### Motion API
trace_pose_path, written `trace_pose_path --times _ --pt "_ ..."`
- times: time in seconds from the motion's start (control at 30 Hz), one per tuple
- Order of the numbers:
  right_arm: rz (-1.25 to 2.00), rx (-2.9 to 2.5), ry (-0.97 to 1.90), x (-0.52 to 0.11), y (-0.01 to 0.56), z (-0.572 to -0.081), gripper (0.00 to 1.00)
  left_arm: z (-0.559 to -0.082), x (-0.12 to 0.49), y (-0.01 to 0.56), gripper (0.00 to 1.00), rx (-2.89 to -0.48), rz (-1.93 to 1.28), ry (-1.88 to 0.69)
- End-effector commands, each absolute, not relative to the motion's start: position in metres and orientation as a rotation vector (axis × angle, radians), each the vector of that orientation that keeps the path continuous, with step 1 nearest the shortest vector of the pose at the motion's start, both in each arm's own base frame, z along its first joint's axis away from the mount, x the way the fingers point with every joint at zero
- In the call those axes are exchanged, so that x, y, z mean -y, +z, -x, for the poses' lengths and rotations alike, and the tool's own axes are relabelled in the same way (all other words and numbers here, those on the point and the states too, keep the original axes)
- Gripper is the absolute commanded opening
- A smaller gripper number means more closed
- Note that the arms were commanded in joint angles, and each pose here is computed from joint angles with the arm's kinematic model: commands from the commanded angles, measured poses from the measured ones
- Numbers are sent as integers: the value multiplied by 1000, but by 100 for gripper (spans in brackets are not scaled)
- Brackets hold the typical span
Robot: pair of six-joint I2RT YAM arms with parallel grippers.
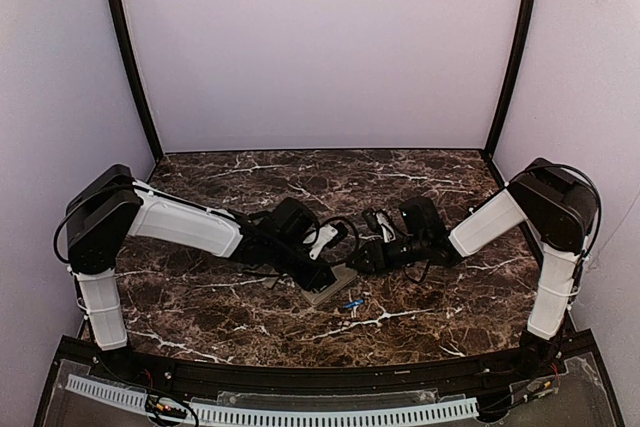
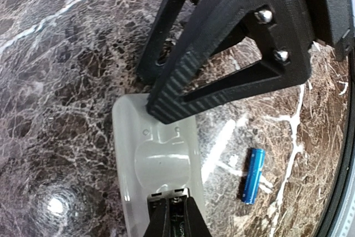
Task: Load the batteries into the remote control
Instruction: Press the battery in the battery compartment.
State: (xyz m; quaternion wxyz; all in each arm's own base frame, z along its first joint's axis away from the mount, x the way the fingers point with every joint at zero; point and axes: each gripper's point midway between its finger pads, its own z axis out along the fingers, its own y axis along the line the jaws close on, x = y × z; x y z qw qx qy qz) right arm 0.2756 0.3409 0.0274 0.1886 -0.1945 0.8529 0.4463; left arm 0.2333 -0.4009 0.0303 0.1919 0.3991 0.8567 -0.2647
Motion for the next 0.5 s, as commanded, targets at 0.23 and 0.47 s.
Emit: trace_pose_path --times 0.23,0.47 --pt "447 -2632 1118 -313 -24 -254 39 -169 306 -33 0 -2802 -1337 -346" --pt "446 -2626 1123 -313 -20 -255 39 -151 312 -31 0 -2829 -1386 -488"
